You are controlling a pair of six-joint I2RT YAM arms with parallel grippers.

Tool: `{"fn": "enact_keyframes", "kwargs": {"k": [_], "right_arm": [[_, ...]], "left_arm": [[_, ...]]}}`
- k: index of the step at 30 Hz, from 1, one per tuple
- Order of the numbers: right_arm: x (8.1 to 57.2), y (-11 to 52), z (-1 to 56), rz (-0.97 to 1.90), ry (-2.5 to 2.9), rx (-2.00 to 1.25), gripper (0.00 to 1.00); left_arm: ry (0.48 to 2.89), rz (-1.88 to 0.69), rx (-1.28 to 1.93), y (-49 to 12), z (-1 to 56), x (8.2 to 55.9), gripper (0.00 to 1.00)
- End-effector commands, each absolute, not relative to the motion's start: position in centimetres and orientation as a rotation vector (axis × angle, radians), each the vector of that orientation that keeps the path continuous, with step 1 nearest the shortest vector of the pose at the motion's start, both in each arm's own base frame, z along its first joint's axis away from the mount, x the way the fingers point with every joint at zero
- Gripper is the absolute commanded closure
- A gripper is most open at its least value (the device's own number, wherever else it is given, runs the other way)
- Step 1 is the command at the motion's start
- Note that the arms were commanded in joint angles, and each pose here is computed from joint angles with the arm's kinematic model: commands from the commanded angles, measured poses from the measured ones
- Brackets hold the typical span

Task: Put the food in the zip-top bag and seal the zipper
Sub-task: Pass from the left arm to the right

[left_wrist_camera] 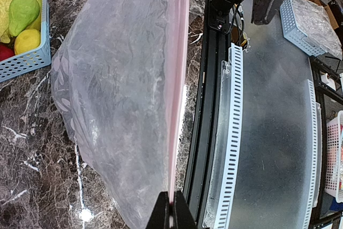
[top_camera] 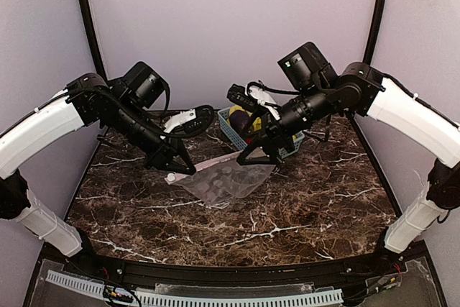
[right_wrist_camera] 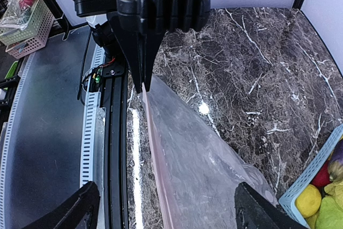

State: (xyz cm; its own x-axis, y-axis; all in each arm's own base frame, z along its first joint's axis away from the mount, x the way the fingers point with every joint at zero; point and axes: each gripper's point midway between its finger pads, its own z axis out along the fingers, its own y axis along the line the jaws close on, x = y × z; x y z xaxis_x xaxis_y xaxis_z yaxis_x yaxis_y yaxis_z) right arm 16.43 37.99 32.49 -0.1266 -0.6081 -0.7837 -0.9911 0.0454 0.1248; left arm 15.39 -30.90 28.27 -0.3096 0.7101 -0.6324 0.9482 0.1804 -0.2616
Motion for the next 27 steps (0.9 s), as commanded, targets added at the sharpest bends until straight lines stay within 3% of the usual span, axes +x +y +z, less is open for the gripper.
{"fn": "enact_keyframes", "kwargs": {"k": [1, 19, 27], "right_arm": [[15.8, 38.5, 32.1, 0.944, 1.782, -1.635, 0.18], [16.5, 38.6, 30.7, 0.909, 1.795, -1.624, 0.49], [16.7, 38.5, 30.4, 0.900, 1.802, -1.608, 0.76]], "left_arm": [[2.051, -0.910, 1.582, -30.8, 29.4, 14.9, 0.99], [2.020, -0.915, 1.565, -30.8, 30.2, 14.8, 0.99], [2.001, -0.909, 1.544, -31.0, 30.7, 15.2, 0.99]]}}
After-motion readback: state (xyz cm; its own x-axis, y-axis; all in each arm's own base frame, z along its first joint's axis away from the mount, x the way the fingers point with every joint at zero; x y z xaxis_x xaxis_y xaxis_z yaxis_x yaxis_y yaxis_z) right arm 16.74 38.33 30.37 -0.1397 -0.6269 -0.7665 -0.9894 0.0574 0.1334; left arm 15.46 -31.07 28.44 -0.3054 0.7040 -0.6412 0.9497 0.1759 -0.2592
